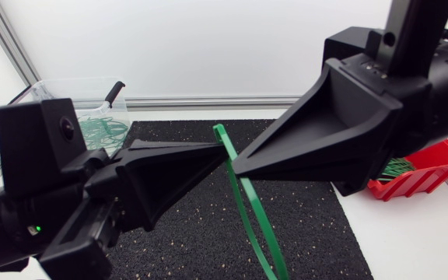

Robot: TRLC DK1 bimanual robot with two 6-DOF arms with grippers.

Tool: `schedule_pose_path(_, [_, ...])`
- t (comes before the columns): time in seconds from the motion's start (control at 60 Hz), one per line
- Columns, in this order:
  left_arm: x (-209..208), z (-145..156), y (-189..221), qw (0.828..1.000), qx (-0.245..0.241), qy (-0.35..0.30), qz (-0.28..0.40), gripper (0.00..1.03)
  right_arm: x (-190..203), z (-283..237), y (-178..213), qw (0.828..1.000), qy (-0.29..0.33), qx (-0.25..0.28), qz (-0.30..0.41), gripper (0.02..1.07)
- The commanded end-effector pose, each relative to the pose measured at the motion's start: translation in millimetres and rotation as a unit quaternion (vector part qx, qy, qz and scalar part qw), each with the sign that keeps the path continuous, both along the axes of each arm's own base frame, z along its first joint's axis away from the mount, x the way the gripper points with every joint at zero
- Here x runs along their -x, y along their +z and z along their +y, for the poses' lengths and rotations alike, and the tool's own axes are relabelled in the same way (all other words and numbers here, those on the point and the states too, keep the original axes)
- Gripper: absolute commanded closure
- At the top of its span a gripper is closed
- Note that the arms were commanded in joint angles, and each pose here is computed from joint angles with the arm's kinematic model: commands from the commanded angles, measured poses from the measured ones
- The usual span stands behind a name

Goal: Take a green cable tie from the red box, thread the tail through the head to close it, then place it in the transparent bin on the left.

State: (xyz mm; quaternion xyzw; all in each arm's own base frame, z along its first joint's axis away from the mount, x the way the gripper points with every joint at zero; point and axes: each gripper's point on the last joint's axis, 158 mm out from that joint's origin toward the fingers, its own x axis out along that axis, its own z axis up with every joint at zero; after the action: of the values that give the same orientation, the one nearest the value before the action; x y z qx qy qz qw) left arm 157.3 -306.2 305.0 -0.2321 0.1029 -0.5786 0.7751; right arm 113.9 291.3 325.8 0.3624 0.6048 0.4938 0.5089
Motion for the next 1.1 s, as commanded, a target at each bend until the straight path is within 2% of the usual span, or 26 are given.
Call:
schedule_pose_path(0.0, [-2.3,-0.4,-3.7,1.0,0.0,0.001,0.003,1.0,-2.4,-0.4,-0.3,1.0,-0.008,0.002,0.008,1.01])
schedule_pose_path(1.083, [-6.5,-1.0,3.6,1.0,0.003,0.004,0.0,1.0,-1.3,-1.9,-12.8,1.0,-0.011,0.006,0.014,1.01])
